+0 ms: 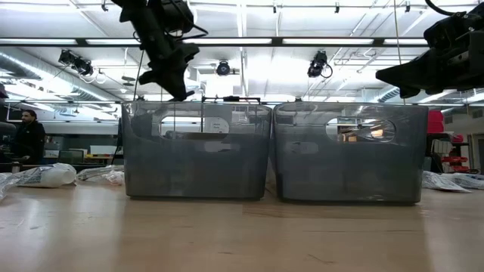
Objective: Pick & Place Travel size toiletries
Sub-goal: Put the blue razor into the white bin
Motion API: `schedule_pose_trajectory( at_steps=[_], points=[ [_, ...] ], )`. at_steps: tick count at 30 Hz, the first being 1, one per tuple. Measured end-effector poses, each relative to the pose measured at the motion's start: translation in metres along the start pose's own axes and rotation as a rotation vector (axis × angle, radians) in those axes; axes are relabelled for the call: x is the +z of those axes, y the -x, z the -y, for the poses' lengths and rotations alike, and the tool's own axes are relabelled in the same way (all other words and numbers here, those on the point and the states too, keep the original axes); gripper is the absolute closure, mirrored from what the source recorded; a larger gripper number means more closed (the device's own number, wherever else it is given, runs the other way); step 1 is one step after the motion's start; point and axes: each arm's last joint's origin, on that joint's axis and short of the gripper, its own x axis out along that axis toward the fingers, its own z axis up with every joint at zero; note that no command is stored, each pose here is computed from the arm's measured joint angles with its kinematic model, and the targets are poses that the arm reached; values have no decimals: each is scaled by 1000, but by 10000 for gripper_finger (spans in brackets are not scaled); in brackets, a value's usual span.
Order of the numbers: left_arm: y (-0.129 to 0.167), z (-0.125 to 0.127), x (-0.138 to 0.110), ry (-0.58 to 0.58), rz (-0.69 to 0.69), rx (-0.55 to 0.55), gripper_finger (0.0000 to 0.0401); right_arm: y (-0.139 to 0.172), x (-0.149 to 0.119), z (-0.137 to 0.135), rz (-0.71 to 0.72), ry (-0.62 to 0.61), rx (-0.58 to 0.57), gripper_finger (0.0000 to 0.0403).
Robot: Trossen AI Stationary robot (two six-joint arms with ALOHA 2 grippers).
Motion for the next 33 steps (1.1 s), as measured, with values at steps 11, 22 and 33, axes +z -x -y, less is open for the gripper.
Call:
schedule_pose_trajectory(
  at_steps=[11, 22, 33],
  points=[
    [-4, 28, 6, 60, 88, -152, 349, 0, 0, 0, 0, 0, 0, 390],
    [-12, 46, 8, 74, 121, -223, 349, 0, 0, 0, -1, 0, 1, 389],
    [-22, 50, 8, 79, 109, -220, 349, 0, 0, 0, 0, 0, 1, 390]
  ],
)
